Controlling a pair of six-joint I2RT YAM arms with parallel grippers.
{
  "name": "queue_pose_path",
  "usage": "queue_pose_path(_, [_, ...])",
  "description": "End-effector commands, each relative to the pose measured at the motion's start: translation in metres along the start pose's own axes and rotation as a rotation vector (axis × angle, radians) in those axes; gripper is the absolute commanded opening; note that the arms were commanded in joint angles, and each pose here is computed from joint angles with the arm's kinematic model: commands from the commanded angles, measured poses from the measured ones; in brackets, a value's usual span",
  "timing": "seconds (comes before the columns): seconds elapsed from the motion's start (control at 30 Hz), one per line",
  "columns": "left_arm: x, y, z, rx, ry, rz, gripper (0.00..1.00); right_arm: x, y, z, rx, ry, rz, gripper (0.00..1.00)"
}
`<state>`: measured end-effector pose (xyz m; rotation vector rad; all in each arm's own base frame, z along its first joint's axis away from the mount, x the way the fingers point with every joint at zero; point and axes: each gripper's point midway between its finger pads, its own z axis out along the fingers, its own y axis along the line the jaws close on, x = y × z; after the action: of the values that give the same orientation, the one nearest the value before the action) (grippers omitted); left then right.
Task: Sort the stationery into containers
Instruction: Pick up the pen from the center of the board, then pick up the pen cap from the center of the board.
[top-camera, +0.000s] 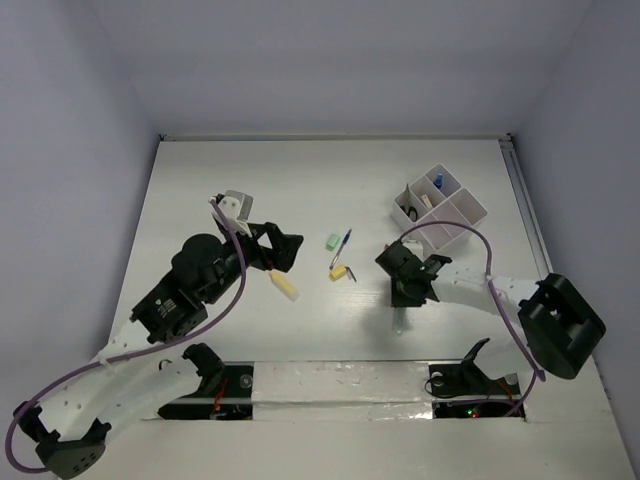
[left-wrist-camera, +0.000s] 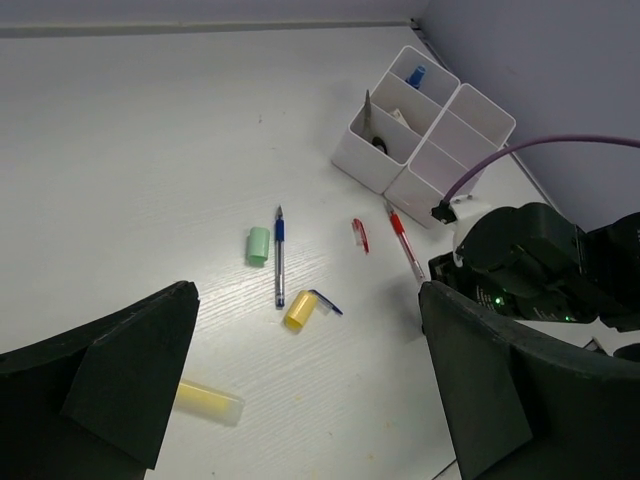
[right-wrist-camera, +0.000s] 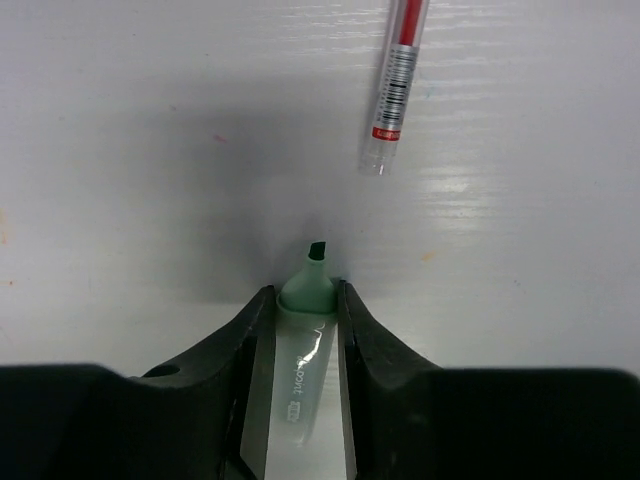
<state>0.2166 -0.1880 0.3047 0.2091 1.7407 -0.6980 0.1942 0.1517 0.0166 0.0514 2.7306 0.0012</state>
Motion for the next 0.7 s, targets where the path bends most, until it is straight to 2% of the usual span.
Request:
queue_pose_path(0.0, [-0.004, -0.003, 0.003, 0.014, -0.013, -0.001, 0.90, 0.008, 0.007, 0.006, -0.002, 0.004, 0.010, 0.10])
queue_pose_path(0.07, [-0.001, -0.004, 0.004, 0.021, -0.003, 0.000, 0.89, 0.007, 0.007, 0.003, -0.004, -0.010, 0.012, 0.00])
queue_pose_path(0.2, [0.004, -0.009, 0.007, 0.046, 0.018, 0.004, 0.84, -0.015, 0.014, -0.017, -0.037, -0.099, 0.025, 0.00])
queue_pose_path(0.5, [0.026, -0.027, 0.018, 0.149, 0.104, -0.019, 0.68, -0.137, 0.107, -0.135, -0.459, -0.523, 0.058, 0.00])
queue_pose_path(0.67, [0.058, -0.030, 0.026, 0.178, 0.208, -0.036, 0.55, -0.167, 0.149, -0.168, -0.606, -0.632, 0.072, 0.00])
